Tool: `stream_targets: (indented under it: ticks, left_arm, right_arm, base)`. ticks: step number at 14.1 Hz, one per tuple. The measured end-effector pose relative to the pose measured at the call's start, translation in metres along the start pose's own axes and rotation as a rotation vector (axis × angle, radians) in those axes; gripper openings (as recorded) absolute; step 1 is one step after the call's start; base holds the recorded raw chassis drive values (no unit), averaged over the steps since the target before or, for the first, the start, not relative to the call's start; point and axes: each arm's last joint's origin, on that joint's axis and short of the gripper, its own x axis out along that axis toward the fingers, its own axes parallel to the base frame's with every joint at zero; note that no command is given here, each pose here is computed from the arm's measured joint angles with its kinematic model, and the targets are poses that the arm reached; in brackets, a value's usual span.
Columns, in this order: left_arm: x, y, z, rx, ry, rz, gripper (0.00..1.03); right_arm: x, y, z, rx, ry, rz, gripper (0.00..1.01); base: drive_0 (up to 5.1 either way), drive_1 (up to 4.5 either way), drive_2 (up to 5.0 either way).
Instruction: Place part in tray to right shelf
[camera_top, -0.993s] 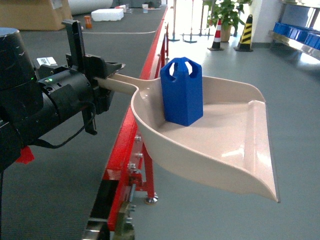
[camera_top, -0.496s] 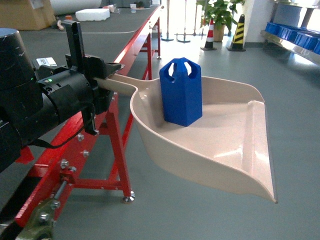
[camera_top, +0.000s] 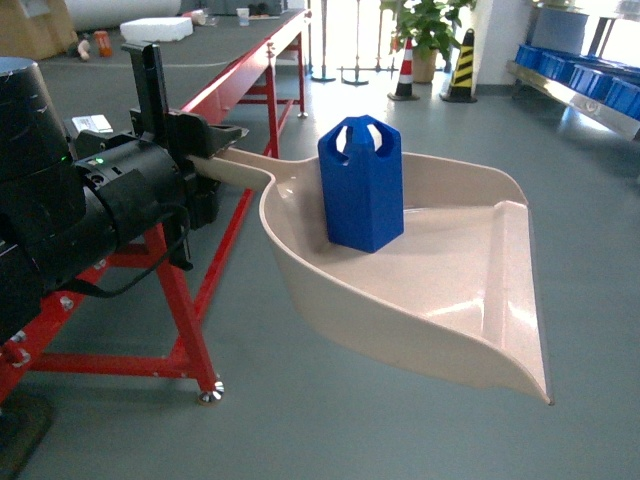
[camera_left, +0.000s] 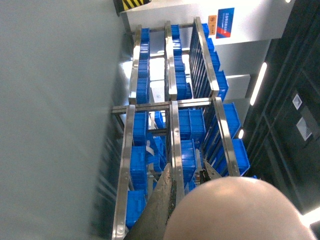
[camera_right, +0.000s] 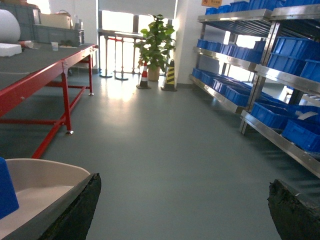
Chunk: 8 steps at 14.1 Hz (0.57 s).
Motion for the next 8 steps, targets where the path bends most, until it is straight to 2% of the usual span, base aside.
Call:
stream_targets:
  ticks: [8]
  left_arm:
    - [0.0, -0.0001, -0.0003, -0.001, 0.0, -0.001, 0.12]
  right_arm:
    - [-0.0001, -0.0001, 0.0001, 0.0, 0.0, -0.001, 0.98]
  base:
    - [5.0, -2.39, -2.4]
